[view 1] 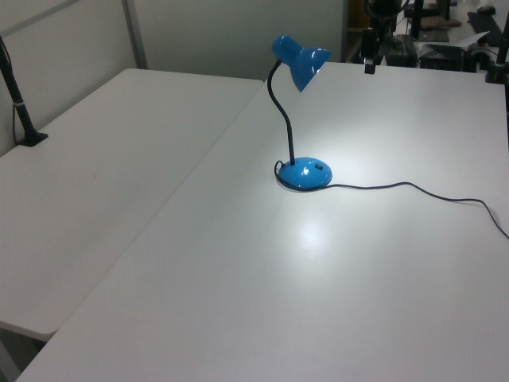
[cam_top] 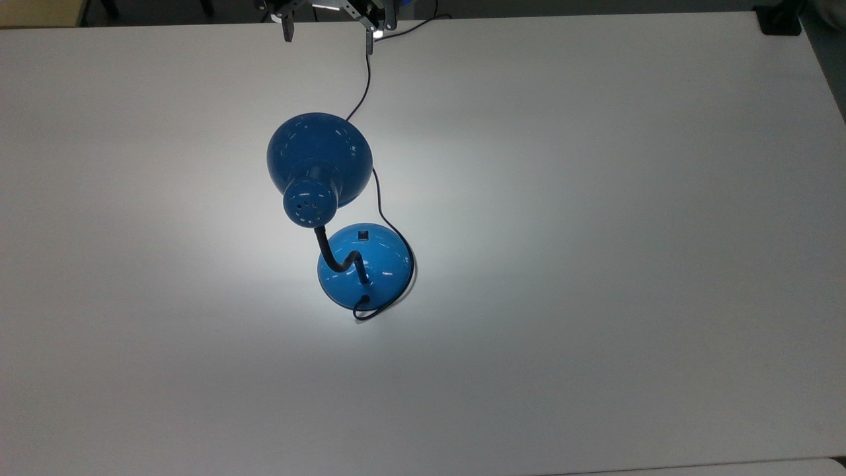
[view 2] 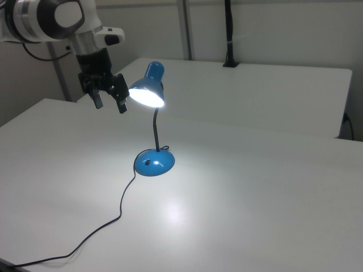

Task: Turn off the lamp
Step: 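Move the gripper toward the blue lamp's base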

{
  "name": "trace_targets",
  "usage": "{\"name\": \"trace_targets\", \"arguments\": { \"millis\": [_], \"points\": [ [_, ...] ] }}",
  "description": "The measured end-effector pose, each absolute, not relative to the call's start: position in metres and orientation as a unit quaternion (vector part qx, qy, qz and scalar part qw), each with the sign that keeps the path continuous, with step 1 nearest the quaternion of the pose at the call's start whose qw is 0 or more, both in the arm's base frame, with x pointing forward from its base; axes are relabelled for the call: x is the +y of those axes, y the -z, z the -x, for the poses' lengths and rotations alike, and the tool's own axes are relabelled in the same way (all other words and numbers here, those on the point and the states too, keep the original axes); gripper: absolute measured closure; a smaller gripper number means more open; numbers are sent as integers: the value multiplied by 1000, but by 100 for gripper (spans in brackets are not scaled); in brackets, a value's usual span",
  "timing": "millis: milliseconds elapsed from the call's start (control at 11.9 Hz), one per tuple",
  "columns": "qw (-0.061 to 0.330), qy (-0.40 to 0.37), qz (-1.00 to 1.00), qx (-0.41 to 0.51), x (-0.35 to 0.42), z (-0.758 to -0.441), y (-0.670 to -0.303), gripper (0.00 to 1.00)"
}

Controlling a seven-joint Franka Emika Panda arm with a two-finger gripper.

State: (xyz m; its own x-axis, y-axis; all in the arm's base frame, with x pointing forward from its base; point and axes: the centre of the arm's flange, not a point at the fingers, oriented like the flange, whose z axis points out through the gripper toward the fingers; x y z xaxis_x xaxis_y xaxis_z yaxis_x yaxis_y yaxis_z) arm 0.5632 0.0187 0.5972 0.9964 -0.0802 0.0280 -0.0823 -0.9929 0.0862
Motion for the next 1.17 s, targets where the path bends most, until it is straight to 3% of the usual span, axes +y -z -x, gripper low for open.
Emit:
{"name": "trace_targets", "arguments": {
  "millis": [504,671,755,1175],
  "points": [
    [44,-12,-999,-29,16,-563,-597,0],
    [44,-11,-999,-18,16,-563,-597,7],
    [44,-11,-999,-16,16,-563,-597,16],
    [44,-3,-999,-11,18,-566,-589,97]
  ]
}}
